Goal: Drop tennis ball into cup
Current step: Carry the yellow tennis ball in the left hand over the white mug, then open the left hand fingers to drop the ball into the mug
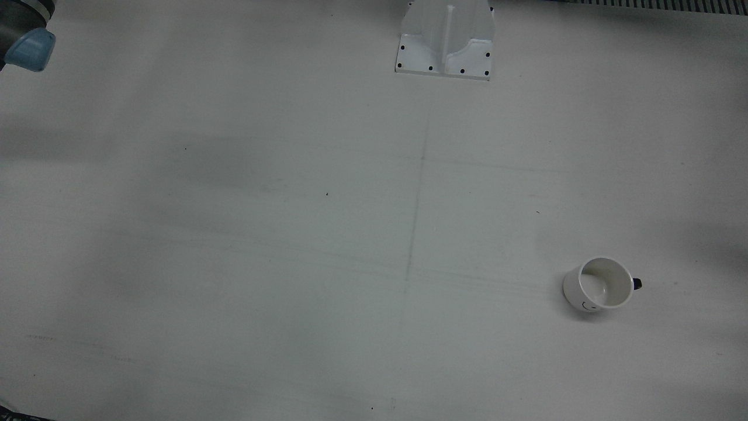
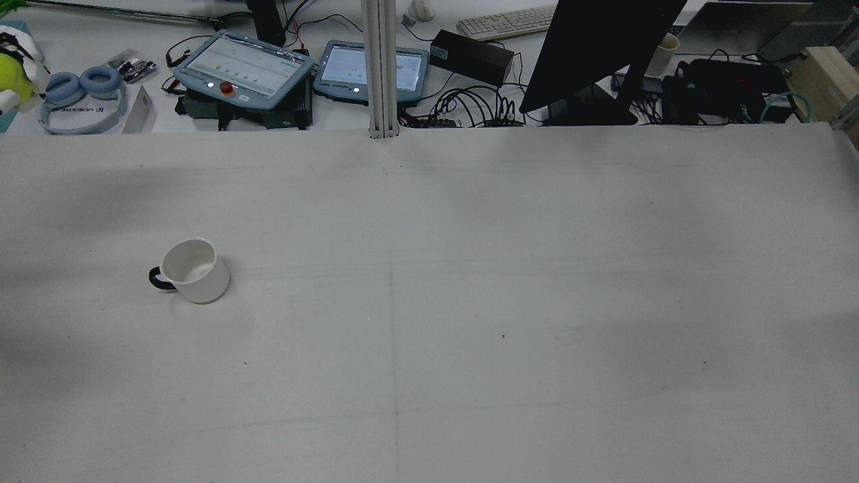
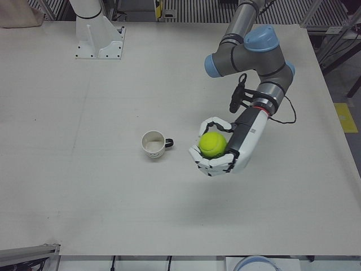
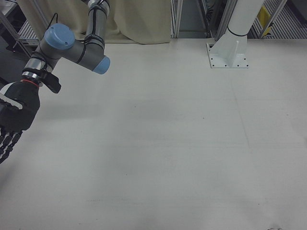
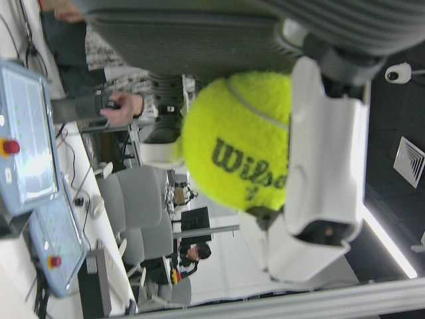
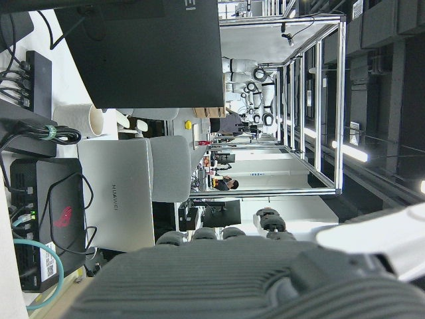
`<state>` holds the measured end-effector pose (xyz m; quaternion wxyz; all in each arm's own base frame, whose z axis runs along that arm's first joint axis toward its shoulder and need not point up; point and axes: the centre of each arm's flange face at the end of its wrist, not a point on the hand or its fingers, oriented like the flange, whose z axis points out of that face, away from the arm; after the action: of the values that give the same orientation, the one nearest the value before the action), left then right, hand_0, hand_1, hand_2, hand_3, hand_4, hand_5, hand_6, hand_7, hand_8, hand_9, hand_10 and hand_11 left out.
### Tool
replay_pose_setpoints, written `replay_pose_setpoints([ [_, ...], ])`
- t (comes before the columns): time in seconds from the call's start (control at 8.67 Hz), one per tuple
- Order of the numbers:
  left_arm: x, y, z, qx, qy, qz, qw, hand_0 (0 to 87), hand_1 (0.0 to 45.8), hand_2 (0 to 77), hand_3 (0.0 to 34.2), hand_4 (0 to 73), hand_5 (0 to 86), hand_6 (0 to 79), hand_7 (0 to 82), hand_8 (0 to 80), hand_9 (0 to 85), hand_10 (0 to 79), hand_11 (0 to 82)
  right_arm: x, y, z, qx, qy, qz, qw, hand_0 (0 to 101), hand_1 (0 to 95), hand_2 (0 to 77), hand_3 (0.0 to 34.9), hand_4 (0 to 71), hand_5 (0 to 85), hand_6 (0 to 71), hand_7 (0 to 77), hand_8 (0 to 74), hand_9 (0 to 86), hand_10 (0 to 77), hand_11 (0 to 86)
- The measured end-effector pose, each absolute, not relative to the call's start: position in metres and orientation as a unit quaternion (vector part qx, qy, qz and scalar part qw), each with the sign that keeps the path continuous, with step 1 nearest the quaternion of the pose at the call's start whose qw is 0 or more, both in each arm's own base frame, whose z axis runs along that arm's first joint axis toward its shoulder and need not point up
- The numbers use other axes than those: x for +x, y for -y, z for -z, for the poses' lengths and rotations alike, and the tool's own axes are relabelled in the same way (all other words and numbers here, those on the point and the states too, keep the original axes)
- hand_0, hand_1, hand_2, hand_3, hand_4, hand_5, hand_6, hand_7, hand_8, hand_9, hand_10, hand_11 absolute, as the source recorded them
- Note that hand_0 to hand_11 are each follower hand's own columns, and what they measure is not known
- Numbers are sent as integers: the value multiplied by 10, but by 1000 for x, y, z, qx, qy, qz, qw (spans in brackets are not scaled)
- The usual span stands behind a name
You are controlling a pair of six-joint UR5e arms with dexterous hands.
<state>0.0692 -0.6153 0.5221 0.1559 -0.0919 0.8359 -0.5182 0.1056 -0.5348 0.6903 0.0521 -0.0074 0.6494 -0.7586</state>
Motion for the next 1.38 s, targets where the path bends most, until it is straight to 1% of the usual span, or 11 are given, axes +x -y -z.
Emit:
replay_pose_setpoints([
  [0.12, 112, 605, -505, -122, -839, 500, 177, 800, 60, 600, 0, 458, 355, 682, 382, 469, 595, 513, 698, 106, 535, -690, -7, -649, 759, 52, 0, 5, 5, 0, 0, 0, 0, 0, 0, 0, 0, 5],
  [0.23, 147, 596, -496, -141, -839, 488, 195, 801, 60, 600, 0, 442, 349, 682, 382, 475, 595, 513, 698, 106, 535, -690, -7, -649, 759, 52, 0, 5, 5, 0, 0, 0, 0, 0, 0, 0, 0, 5],
  [0.35, 173, 588, -493, -152, -839, 479, 210, 800, 60, 600, 0, 425, 349, 682, 387, 475, 595, 513, 698, 106, 535, -690, -7, -649, 759, 52, 0, 5, 5, 0, 0, 0, 0, 5, 0, 0, 0, 5],
  [0.46, 201, 579, -493, -159, -838, 470, 227, 801, 60, 600, 0, 425, 360, 682, 387, 475, 595, 513, 698, 106, 535, -690, -7, -649, 759, 52, 0, 5, 5, 0, 0, 0, 0, 0, 0, 0, 0, 5],
  [0.58, 224, 572, -495, -164, -838, 461, 241, 800, 60, 600, 0, 404, 360, 682, 387, 480, 595, 524, 698, 106, 535, -690, -7, -649, 759, 52, 0, 5, 5, 0, 0, 0, 0, 0, 0, 0, 0, 5],
  [0.81, 248, 566, -509, -166, -837, 454, 257, 800, 60, 600, 0, 409, 371, 682, 387, 480, 595, 529, 698, 106, 535, -690, -7, -649, 759, 52, 0, 5, 5, 0, 0, 0, 0, 5, 0, 0, 0, 5],
  [0.92, 259, 564, -520, -168, -836, 451, 263, 801, 60, 595, 0, 409, 365, 682, 387, 480, 595, 524, 698, 106, 535, -690, -7, -649, 759, 52, 0, 5, 5, 0, 0, 0, 0, 5, 0, 0, 0, 5],
  [1.04, 270, 561, -527, -173, -836, 447, 267, 801, 60, 595, 0, 404, 327, 682, 387, 480, 595, 507, 698, 106, 535, -690, -7, -649, 759, 52, 0, 5, 5, 0, 0, 0, 0, 5, 0, 0, 0, 5],
  [1.15, 279, 558, -530, -177, -836, 443, 271, 800, 60, 595, 0, 360, 305, 687, 382, 480, 595, 458, 687, 106, 535, -690, -7, -649, 759, 52, 0, 5, 5, 0, 0, 0, 0, 5, 0, 0, 0, 5],
  [1.27, 283, 557, -532, -178, -837, 440, 273, 801, 76, 584, 0, 256, 278, 660, 398, 480, 595, 382, 600, 106, 535, -690, -7, -649, 759, 52, 0, 5, 5, 0, 0, 0, 0, 5, 0, 0, 0, 5],
  [1.38, 287, 556, -534, -178, -837, 439, 275, 802, 87, 573, 0, 251, 256, 600, 425, 480, 595, 333, 496, 106, 535, -690, -7, -649, 759, 52, 0, 5, 5, 0, 0, 0, 0, 5, 0, 0, 0, 5],
])
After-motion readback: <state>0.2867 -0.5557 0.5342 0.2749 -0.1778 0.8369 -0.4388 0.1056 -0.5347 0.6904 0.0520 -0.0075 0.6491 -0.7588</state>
